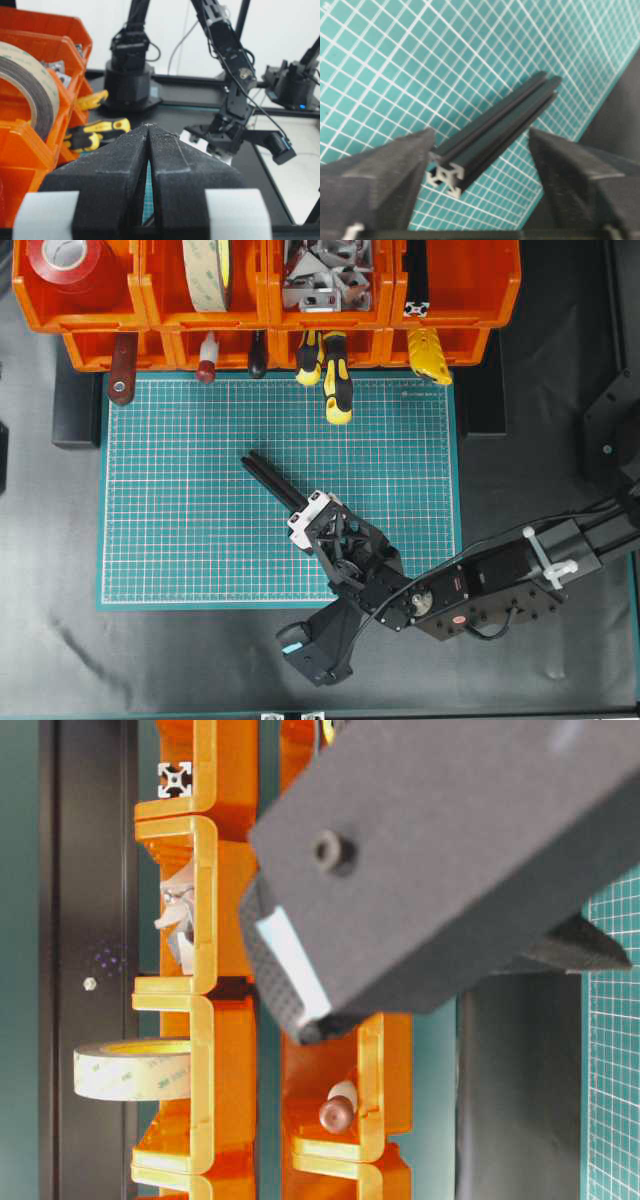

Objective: Pick frame from container rack with right arm.

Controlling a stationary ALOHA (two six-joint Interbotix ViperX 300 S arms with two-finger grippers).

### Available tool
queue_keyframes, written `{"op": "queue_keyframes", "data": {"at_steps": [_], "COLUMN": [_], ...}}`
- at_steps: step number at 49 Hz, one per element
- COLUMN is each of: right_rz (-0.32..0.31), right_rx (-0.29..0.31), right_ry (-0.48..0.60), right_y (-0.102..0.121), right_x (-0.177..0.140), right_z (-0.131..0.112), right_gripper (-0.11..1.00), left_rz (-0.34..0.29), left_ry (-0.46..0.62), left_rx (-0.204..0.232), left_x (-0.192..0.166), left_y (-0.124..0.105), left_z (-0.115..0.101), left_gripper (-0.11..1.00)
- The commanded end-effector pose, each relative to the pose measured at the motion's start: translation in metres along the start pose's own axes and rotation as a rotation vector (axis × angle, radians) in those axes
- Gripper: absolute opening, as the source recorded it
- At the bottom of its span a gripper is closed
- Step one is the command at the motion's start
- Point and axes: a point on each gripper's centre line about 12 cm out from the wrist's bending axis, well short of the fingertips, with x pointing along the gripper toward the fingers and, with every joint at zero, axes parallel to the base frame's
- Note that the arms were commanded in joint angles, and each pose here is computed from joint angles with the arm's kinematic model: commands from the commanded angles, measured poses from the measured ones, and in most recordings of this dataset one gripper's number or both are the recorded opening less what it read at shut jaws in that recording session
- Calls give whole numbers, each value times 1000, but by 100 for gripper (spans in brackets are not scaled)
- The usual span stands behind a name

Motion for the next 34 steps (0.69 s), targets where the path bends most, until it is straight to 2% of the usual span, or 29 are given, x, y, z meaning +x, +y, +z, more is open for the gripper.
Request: {"op": "queue_keyframes", "data": {"at_steps": [1,10,23,34], "right_rz": [7,56,172,203], "right_rx": [25,66,167,216], "right_ry": [-25,-23,-19,-19], "right_y": [-3,2,16,19], "right_x": [-7,-7,-10,-14], "right_z": [4,4,6,6], "right_gripper": [79,81,82,82], "left_rz": [1,1,1,1], "left_ry": [-12,-12,-11,0], "left_rx": [0,-2,-2,-2], "left_x": [2,1,1,0], "left_y": [-1,-1,-1,-1], "left_z": [9,9,9,8], "left_gripper": [0,0,0,0]}}
